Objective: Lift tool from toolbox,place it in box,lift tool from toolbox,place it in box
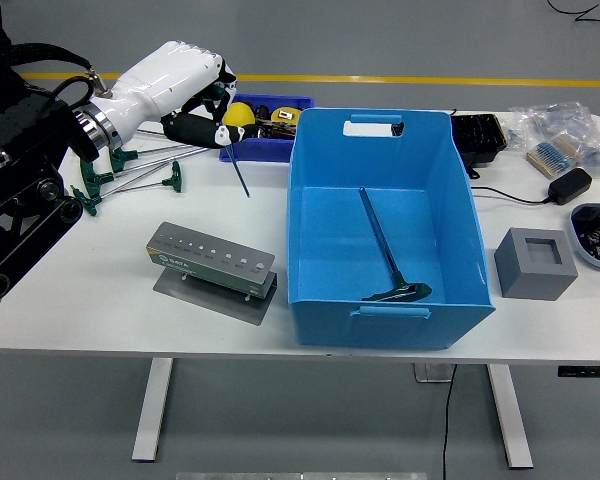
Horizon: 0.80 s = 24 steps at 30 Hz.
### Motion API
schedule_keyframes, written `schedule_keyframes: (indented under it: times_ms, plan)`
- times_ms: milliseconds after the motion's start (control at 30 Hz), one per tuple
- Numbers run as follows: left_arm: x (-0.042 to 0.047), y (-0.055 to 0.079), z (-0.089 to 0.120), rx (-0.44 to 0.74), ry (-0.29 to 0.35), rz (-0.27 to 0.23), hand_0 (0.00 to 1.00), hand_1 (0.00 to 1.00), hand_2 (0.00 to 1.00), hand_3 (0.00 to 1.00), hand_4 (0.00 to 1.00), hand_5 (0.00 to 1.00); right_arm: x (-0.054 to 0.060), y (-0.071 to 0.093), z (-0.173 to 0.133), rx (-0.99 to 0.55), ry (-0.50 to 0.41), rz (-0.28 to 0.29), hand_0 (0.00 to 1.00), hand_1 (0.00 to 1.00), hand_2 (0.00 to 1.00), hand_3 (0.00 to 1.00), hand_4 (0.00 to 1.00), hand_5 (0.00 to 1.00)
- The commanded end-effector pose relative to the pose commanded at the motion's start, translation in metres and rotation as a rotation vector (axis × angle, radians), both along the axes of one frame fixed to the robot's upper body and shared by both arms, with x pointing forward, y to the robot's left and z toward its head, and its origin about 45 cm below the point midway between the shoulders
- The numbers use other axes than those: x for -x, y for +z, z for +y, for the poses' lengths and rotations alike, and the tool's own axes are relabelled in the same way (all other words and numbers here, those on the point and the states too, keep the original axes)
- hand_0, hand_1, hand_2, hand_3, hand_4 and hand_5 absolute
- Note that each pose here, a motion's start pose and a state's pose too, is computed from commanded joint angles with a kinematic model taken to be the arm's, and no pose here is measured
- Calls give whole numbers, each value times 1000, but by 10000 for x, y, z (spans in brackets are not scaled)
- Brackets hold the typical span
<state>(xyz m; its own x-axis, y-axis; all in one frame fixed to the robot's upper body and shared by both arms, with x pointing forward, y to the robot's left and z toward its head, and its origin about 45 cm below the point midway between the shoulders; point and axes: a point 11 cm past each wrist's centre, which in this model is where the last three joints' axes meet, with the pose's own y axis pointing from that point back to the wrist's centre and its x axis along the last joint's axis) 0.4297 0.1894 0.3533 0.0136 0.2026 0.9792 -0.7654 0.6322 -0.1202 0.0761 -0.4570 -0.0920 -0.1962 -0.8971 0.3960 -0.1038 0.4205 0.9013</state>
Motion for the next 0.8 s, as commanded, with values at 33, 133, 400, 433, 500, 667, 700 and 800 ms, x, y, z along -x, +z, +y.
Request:
schedule_keyframes:
  times_ms: [33, 133, 400, 433, 500, 667, 700, 800]
  plan:
    - [25, 17, -66, 7, -16, -5, 136, 2, 5, 38, 737, 519, -3, 1, -2, 0, 0, 0, 727, 701, 752, 587, 825, 723]
    - [135, 11, -329, 17, -83, -16, 136, 2, 5, 38, 737, 519, -12, 4, -3, 1, 2, -1, 727, 701, 751, 587, 825, 723]
    - [421, -342, -888, 14, -264, 47, 243, 137, 171, 288, 764, 463, -45, 11, -6, 2, 5, -6, 727, 701, 751, 588, 825, 723]
    - [445, -393, -928, 14, -282, 63, 243, 137, 171, 288, 764, 463, -48, 12, -7, 2, 5, -6, 727, 701, 751, 588, 825, 723]
    - [481, -451, -973, 20, -310, 78, 243, 137, 171, 288, 764, 463, -55, 14, -9, 2, 7, -7, 727, 701, 751, 588, 825, 723]
    - [548, -462, -985, 72, -348, 76, 382, 488, 569, 658, 835, 471, -50, 14, -12, 2, 1, -10, 727, 701, 751, 588, 825, 723]
    - [545, -462, -977, 73, -348, 72, 382, 488, 569, 658, 835, 471, -50, 15, -15, 3, 2, -10, 727, 701, 751, 588, 825, 723]
    - [524, -458, -950, 79, -338, 71, 427, 551, 665, 715, 821, 452, -57, 17, -16, 4, 7, -8, 727, 701, 749, 587, 825, 722]
